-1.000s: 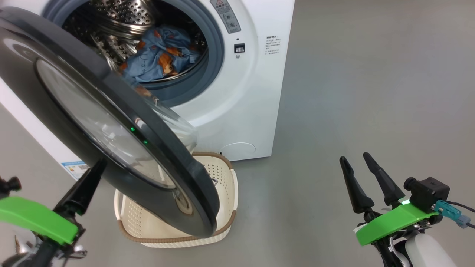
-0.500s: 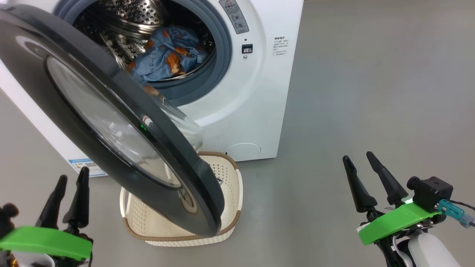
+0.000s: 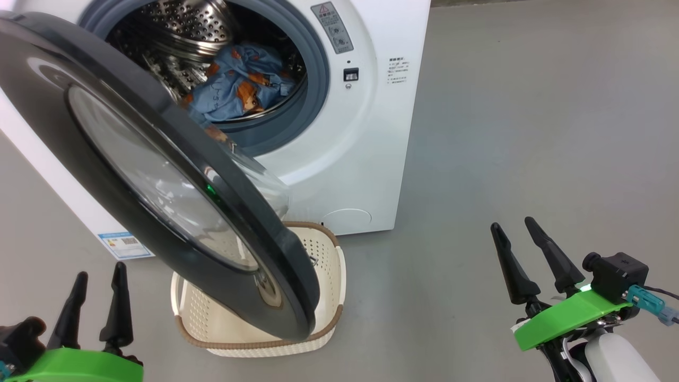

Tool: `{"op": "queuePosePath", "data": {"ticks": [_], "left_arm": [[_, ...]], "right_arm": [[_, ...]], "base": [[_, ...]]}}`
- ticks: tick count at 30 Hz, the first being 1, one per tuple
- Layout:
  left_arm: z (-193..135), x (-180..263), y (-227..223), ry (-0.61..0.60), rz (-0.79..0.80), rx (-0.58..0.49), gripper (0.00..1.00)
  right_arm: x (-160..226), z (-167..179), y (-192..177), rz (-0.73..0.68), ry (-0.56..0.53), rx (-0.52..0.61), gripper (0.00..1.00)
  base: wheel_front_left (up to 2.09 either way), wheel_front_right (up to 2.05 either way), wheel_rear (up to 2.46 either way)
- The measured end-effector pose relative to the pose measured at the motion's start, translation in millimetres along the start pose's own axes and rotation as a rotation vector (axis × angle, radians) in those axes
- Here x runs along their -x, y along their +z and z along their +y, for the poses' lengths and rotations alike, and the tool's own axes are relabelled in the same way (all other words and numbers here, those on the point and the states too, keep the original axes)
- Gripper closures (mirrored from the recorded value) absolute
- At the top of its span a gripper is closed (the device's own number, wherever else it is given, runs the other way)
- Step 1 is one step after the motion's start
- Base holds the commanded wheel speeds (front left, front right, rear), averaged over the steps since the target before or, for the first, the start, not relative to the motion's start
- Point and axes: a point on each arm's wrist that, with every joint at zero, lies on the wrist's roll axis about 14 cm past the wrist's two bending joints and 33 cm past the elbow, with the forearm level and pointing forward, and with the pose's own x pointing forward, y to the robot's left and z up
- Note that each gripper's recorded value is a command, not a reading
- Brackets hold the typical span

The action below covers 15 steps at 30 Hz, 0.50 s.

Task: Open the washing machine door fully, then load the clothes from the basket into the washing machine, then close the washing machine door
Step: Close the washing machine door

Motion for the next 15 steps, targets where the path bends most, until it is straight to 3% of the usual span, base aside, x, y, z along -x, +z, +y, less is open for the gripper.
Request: {"op": "queuePosePath", "data": {"ticks": [15], "left_arm": [[2,13,4,0.041,-0.035,-0.076,0.00]], "right_arm": [[0,0,6,-0.009,0.015,0.023,0.00]], "base": [[0.00,0.00,0.00]]}}
